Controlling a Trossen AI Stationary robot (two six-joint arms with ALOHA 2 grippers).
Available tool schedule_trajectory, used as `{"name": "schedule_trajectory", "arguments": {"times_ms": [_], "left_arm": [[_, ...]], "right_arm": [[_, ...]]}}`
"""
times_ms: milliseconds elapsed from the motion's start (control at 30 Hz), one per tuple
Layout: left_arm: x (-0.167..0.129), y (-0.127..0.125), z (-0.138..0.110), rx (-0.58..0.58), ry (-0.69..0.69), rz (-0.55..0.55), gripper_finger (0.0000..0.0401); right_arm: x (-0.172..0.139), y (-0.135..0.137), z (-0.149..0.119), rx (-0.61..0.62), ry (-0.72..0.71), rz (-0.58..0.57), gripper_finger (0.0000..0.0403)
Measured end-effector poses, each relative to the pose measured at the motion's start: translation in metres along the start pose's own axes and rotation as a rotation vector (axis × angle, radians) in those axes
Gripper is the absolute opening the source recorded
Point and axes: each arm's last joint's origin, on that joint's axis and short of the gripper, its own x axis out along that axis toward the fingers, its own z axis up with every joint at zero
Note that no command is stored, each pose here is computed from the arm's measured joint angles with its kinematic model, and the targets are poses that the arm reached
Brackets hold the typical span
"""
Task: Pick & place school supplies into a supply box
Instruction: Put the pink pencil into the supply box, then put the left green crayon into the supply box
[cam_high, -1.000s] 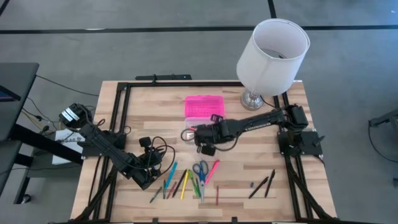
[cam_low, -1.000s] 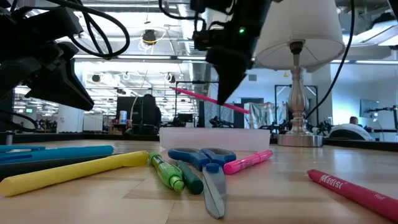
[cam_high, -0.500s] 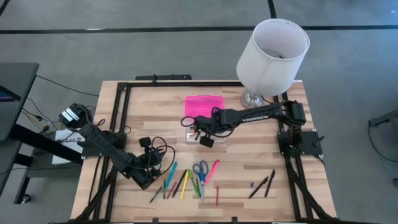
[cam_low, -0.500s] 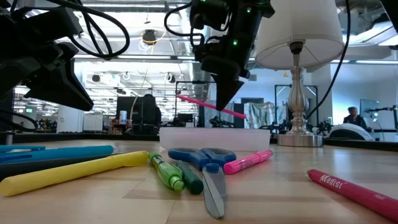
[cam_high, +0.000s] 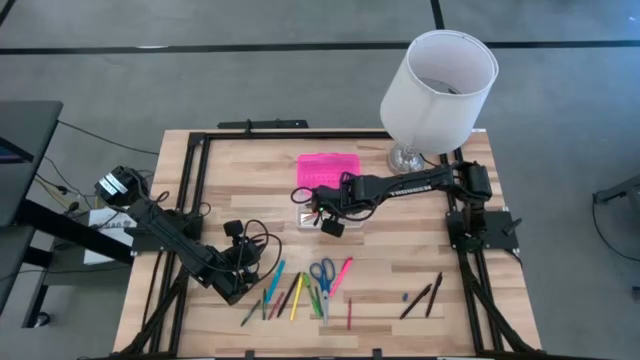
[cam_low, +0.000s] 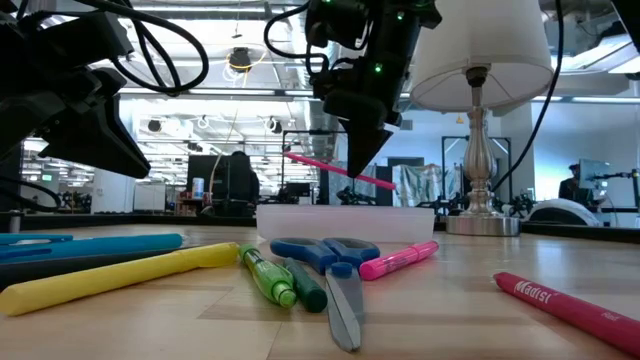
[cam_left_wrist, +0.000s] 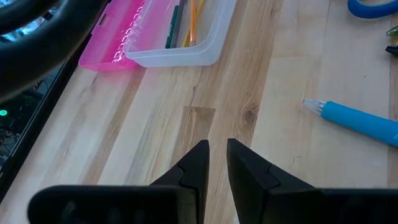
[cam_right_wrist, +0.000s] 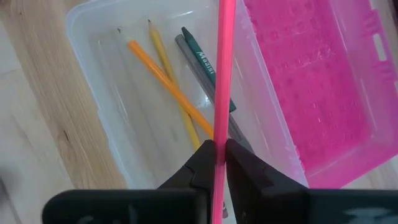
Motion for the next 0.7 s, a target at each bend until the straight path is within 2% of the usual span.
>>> {"name": "schedule_trajectory", "arguments": {"times_ms": [167,400,567,700], "left_arm": [[0.0,0.0,0.0,0.0,0.0,0.0,0.0053],[0.0,0.0,0.0,0.0,0.0,0.0,0.0053],[0.0,0.0,0.0,0.0,0.0,0.0,0.0053],[0.0,0.0,0.0,0.0,0.008,-0.008,0.0053]], "right_arm": [[0.0,0.0,-0.001,-0.011,0.009,-0.003,0.0043],[0.0,0.0,-0.002,-0.092,0.014,-0.011,0.0081],[-0.002,0.002,-0.005,-0.108,0.038,-0.017,0.0087],[-0.012,0.014,-0.016,-0.169,0.086,-0.016,0.0086]]}}
